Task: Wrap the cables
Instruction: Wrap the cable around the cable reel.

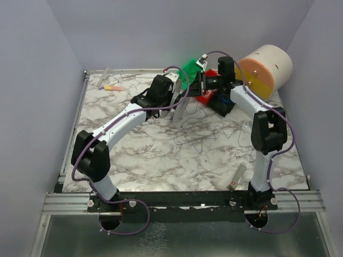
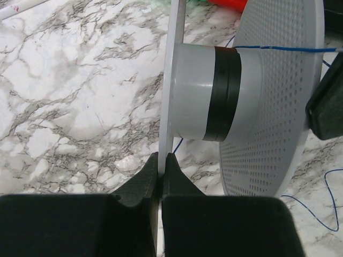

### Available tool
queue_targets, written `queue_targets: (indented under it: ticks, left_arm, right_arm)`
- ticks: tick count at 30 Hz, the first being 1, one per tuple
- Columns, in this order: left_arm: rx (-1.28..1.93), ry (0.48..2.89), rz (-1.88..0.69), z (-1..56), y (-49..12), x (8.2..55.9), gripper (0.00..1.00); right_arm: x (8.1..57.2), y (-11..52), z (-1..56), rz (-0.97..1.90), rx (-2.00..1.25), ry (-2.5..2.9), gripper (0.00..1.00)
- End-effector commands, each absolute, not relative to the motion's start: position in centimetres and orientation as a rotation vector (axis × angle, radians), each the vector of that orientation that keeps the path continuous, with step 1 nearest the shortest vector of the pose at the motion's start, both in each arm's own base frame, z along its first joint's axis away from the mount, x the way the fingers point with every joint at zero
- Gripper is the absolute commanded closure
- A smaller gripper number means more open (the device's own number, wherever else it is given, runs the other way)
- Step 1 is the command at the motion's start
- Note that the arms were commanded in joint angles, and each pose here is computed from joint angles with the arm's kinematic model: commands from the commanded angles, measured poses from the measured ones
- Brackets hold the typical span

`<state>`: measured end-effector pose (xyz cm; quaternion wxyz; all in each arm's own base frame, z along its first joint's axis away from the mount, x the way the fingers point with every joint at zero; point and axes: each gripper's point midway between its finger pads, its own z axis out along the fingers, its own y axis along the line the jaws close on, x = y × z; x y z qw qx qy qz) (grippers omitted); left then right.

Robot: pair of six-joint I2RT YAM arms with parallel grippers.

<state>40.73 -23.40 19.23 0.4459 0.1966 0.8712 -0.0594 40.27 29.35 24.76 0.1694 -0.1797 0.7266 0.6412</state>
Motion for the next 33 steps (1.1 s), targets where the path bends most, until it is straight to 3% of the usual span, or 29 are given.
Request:
queue_targets:
  ticks: [1,11,33]
  left_arm:
    - [0.406,2.192,-0.053,17.8,-21.6,41.7,1.0]
    - [0.24,2.194,-0.144,19.6,-20.6,43.5,1.0]
    - [0.059,2.073,-0.776,28.0,-20.2,46.0,1.0]
  right_arm:
    - [38.2,30.2,27.7,1.758,-0.616,2.001,1.0]
    - [35.3,33.3,23.7,1.557,-0.738,2.012,1.0]
    - [29.4,34.5,16.9,1.55,-0.996,2.005,0.99]
